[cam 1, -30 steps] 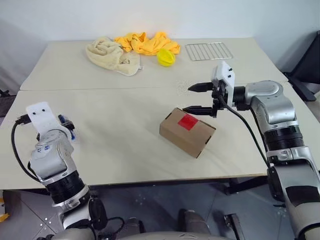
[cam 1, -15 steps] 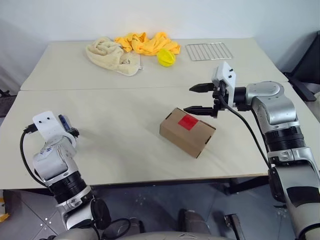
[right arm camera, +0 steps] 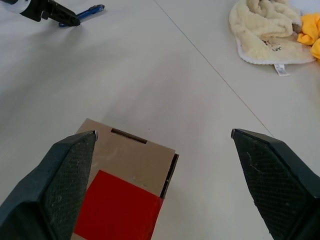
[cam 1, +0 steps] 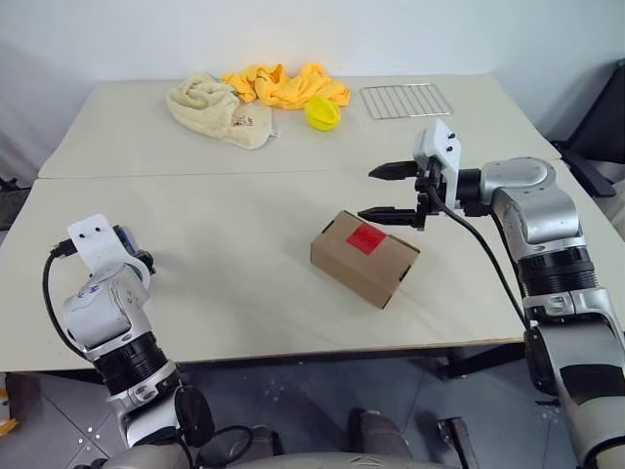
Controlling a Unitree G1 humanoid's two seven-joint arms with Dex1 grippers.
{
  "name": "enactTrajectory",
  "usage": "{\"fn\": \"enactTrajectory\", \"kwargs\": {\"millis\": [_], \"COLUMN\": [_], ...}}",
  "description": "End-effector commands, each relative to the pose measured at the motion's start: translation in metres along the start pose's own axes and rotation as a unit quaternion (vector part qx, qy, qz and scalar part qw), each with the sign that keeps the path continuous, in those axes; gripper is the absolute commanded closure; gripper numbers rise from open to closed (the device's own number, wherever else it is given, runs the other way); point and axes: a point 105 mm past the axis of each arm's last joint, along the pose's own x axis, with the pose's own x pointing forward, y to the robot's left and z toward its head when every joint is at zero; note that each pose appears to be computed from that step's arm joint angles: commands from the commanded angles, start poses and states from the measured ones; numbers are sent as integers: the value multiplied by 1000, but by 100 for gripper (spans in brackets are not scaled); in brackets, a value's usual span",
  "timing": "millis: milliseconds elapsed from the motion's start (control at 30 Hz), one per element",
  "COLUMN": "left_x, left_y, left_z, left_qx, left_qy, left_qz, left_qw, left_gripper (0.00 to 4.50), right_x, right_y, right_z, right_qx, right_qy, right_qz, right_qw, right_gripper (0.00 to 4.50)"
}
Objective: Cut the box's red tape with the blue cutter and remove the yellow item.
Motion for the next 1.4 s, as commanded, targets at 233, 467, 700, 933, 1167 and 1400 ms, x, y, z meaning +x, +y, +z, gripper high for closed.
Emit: {"fn": "enactTrajectory", "kwargs": {"millis": [233,467,700,933,1167,1400], "left_x": [1,2,2,3,3,3], "left_y": [-1,2,3,6,11,19], "left_z": [-17,-17,-16,-15,-14,2], "left_qx": [6,3,5,9,18,57], "left_qy": [42,40,38,37,38,21], "left_qz": [3,11,13,19,23,7], "left_qw": [999,999,999,999,999,998], "left_gripper": [136,215,331,331,412,412], "right_x": [-6,-6,-7,-8,-9,-13], "right_y": [-5,-4,-5,-6,-7,-8], "right_z": [13,12,12,12,12,15], "right_qx": [-20,-18,-18,-18,-19,-23], "right_qy": [-8,-8,-7,-6,-5,-9], "right_qz": [-10,-12,-15,-17,-20,-30], "right_qw": [1000,1000,1000,1000,1000,999], "right_gripper": [0,0,0,0,0,0]}}
